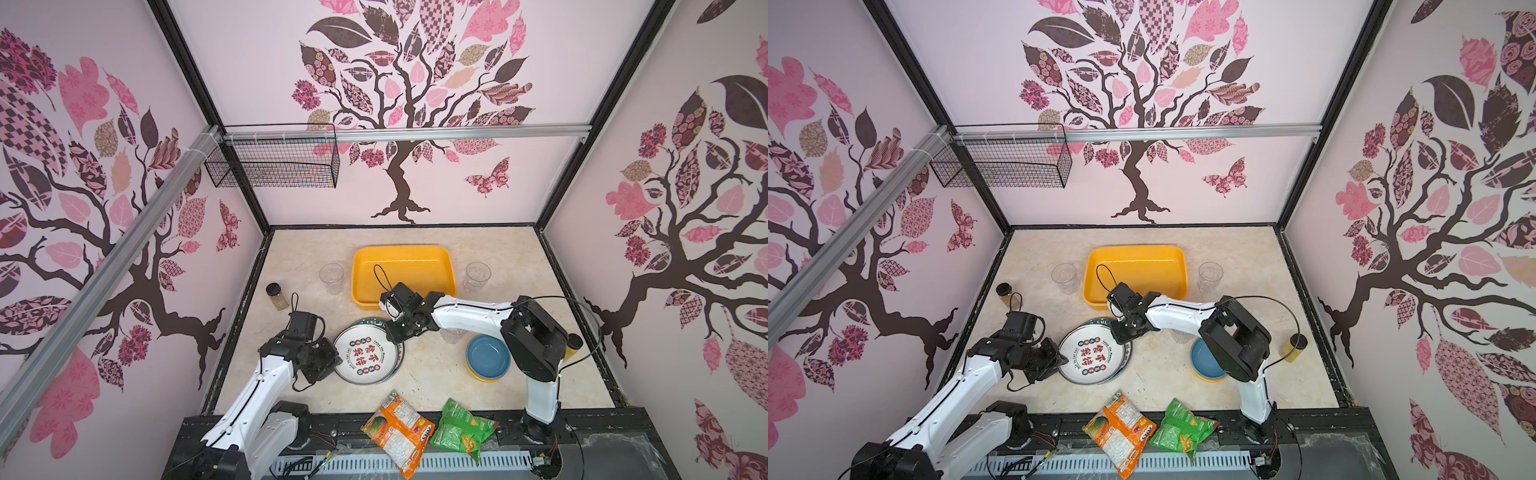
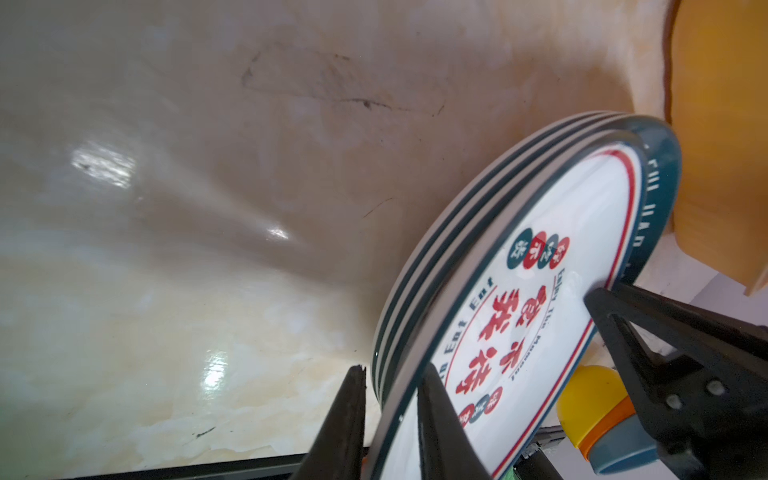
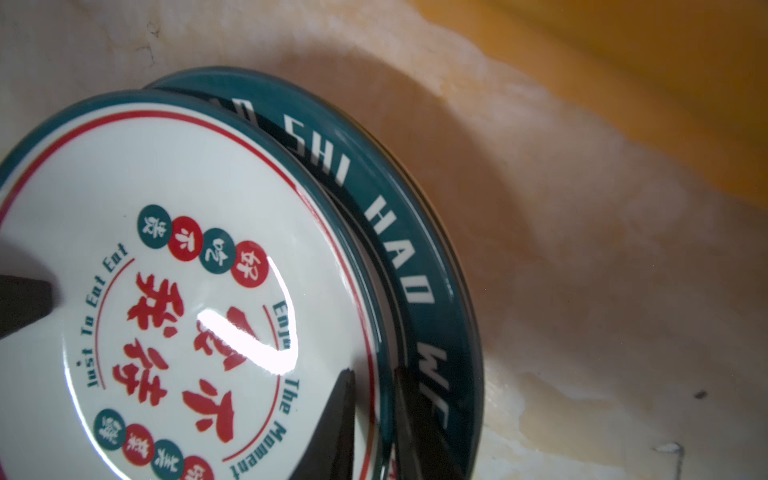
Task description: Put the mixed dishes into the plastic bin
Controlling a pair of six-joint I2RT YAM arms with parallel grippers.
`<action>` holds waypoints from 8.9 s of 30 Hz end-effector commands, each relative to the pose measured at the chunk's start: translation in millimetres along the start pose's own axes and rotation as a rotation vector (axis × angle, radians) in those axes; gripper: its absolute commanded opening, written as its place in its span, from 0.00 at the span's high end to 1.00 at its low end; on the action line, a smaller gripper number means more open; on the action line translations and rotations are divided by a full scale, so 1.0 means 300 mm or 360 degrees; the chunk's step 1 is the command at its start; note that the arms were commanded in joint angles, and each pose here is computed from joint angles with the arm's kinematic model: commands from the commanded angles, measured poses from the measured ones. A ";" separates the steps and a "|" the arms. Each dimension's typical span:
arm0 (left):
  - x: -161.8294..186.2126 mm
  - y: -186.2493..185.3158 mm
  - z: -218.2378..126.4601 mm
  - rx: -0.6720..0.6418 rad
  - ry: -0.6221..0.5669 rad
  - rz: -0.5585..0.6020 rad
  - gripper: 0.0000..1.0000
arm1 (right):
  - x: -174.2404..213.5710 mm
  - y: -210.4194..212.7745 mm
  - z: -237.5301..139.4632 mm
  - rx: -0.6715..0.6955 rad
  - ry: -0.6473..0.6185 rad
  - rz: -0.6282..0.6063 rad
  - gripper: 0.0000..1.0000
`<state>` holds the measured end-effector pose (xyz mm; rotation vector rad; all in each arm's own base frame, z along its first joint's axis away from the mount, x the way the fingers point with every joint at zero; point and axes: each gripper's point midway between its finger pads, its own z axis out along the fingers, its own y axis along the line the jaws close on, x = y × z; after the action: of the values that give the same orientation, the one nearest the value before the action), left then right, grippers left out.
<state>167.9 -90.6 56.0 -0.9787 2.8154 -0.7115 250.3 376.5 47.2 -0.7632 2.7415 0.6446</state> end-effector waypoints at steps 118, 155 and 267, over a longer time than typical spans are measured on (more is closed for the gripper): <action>-0.128 -0.339 -0.251 0.0731 -0.0477 0.0208 0.56 | -0.655 -0.448 -0.166 -0.0581 -0.0790 0.1077 0.96; -0.140 -0.307 -0.191 0.0666 -0.0437 0.0164 0.56 | -0.523 -0.629 -0.086 -0.0050 -0.0568 0.1166 0.55; -0.027 -0.014 0.093 -0.0037 0.0038 0.0052 0.68 | 0.000 -0.044 0.002 0.0114 0.0056 0.0076 0.72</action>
<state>187.7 -100.4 35.7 -0.9354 2.8562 -0.6916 263.7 361.0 54.7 -0.6638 2.7697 0.5580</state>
